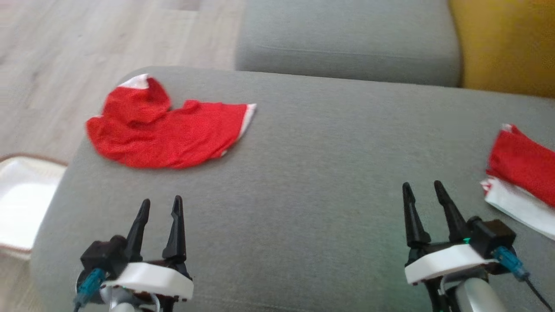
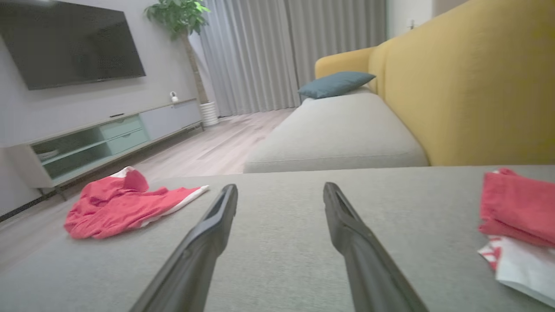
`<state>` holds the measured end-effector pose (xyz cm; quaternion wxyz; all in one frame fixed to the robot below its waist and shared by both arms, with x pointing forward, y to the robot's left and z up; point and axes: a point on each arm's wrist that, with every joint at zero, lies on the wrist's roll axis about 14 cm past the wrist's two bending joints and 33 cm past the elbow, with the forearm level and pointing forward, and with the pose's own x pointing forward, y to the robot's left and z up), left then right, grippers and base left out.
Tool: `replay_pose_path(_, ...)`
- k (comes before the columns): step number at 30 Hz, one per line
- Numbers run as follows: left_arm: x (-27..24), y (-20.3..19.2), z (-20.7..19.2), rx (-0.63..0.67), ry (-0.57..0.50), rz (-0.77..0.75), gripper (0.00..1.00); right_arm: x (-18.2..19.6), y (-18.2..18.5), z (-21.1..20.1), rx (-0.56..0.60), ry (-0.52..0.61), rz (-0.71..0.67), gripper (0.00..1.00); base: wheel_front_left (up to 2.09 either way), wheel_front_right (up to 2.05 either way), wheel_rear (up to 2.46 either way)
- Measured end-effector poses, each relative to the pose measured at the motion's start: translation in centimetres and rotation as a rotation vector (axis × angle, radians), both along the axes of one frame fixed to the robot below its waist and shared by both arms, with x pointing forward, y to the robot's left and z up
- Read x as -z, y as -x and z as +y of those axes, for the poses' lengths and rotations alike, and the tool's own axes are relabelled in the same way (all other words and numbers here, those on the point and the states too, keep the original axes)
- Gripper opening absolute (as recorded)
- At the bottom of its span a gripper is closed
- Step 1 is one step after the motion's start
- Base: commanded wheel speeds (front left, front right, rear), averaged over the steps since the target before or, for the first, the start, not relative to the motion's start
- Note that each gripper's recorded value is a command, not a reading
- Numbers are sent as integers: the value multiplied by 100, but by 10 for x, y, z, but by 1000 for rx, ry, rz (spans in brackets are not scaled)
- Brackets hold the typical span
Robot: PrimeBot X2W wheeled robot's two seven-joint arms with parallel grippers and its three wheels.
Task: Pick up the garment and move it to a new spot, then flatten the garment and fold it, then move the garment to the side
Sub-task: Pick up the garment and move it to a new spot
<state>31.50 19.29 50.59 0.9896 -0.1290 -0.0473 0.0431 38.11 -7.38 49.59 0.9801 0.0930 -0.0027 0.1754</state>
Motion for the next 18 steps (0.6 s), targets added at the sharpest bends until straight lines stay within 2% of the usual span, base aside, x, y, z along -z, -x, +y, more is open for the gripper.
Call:
replay_pose_path(10, 1, 45, 63, -218, -21, -3, 100, 1, 3, 82, -238, -15, 19, 100, 0, 0, 0)
replay_pose_path(18, -1, 79, 100, -363, -26, -10, 100, 5, 14, 131, -387, -17, 39, 100, 0, 0, 0)
